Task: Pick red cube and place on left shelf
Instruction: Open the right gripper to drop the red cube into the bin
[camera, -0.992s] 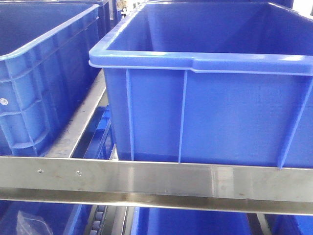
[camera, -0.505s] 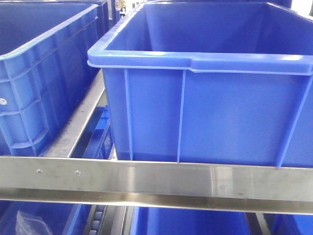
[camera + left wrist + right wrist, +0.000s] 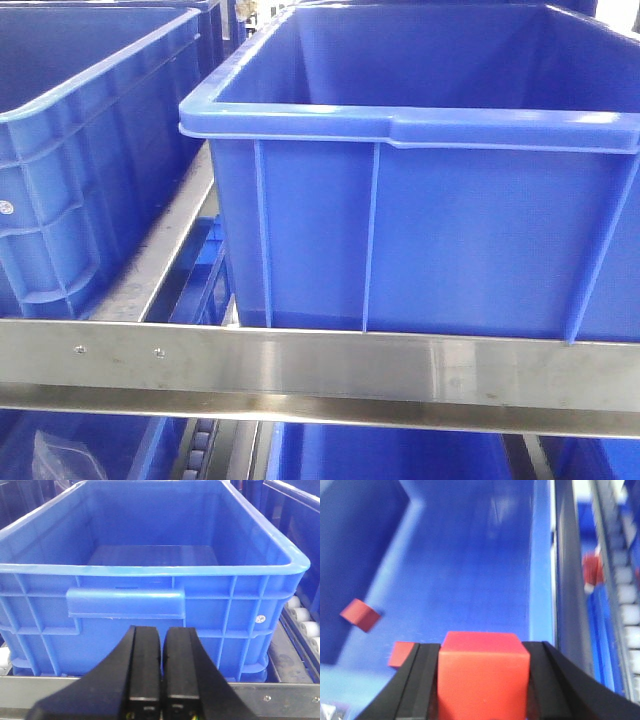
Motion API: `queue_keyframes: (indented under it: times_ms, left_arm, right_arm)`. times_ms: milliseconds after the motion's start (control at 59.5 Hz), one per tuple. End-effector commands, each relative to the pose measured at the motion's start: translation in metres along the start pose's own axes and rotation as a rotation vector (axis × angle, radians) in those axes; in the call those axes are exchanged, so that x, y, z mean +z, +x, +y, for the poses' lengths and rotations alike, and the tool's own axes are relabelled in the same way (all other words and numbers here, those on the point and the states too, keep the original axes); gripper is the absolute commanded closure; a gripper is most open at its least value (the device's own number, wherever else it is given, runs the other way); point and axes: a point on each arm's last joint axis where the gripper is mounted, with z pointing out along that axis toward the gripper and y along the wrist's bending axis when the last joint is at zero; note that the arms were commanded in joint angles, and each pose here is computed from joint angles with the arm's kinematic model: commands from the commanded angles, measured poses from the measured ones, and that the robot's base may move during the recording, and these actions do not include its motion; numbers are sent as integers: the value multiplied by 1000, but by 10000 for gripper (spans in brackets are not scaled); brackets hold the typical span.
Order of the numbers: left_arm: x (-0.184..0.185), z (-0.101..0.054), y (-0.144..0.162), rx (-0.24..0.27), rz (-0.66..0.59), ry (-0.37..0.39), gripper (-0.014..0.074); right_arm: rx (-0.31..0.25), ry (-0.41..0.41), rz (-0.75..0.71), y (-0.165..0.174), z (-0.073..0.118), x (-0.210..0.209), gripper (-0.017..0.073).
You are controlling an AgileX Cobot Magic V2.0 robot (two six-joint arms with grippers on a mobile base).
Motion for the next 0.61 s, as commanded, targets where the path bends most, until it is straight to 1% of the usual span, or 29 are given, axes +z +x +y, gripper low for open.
queue_keyframes:
  times_ms: [0, 118, 168, 252, 303, 370, 387, 420, 454, 589]
  left_arm:
    - [0, 0, -1, -4, -81, 6, 492]
    - [0, 0, -1, -4, -81, 6, 492]
    - [0, 0, -1, -4, -81, 6, 492]
    - [0, 0, -1, -4, -81, 6, 492]
    - [0, 0, -1, -10, -81, 7, 492]
    - [0, 0, -1, -4, -81, 6, 492]
    - [0, 0, -1, -10, -81, 7, 492]
    - [0, 0, -1, -4, -81, 6, 492]
    - [0, 0, -1, -4, -81, 6, 492]
    - [0, 0, -1, -4, -81, 6, 492]
  right_arm:
    - [0, -14, -109, -33, 5, 15, 501]
    - [-4, -20, -98, -61, 12, 43, 497]
    - [-9, -32, -92, -73, 17, 56, 467]
    - [-25, -68, -81, -90, 32, 80, 321]
    - [-35, -91, -84, -98, 41, 91, 176]
    - [-47, -119, -80, -106, 53, 106, 16]
    - [-49, -124, -79, -107, 55, 108, -7]
    - [-54, -135, -77, -110, 60, 113, -49]
    - [-58, -144, -73, -110, 64, 116, -66]
    - [-65, -162, -72, -111, 71, 121, -63]
